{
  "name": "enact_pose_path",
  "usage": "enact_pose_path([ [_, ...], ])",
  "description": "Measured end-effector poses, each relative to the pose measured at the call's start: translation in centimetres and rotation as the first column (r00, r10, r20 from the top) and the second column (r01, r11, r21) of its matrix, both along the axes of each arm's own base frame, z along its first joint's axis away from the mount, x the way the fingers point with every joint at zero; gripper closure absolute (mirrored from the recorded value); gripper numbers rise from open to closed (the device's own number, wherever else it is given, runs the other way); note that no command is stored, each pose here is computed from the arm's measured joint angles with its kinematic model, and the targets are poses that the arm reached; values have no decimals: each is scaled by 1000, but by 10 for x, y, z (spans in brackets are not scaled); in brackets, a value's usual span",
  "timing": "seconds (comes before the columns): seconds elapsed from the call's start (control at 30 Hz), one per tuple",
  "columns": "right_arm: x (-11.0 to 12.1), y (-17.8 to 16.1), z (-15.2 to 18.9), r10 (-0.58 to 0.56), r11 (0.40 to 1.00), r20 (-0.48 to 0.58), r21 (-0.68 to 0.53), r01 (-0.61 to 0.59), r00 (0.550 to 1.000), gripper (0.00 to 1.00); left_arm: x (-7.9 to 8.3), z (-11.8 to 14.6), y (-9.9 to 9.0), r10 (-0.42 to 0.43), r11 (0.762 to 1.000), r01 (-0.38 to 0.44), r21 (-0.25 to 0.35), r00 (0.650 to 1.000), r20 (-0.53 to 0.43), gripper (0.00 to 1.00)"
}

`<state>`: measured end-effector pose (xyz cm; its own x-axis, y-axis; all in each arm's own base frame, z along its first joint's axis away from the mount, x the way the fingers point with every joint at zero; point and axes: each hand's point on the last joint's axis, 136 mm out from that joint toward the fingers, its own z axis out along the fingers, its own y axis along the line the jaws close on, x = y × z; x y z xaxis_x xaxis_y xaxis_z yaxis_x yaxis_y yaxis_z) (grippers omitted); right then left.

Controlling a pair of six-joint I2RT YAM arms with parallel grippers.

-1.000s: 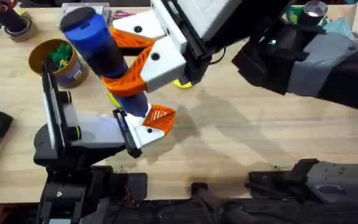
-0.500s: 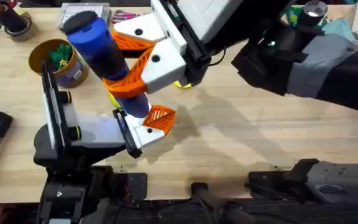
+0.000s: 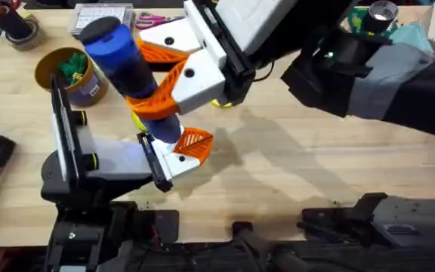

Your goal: Pick up the gripper from the table and insert it into the empty holder that is missing its gripper. Then pick up a screw, insert it into the mounting hole, and use the screwdriver to tighten it. Finally, clean up the table by picking up the vegetable and placing it into the bucket.

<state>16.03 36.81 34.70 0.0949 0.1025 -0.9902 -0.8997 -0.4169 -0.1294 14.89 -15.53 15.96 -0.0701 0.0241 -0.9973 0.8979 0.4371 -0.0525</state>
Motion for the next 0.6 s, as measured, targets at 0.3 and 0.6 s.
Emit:
enact_pose_path([
  [0.3, 0, 0, -1, 0, 1000, 2, 0, 0, 1000, 975, 0, 0, 0, 0, 1000, 0, 0, 1000, 0, 997],
  [0.6, 2, 1, -3, -7, 1000, -1, 0, 7, 1000, 975, 0, 0, 0, 0, 1000, 0, 0, 1000, -1, 997],
])
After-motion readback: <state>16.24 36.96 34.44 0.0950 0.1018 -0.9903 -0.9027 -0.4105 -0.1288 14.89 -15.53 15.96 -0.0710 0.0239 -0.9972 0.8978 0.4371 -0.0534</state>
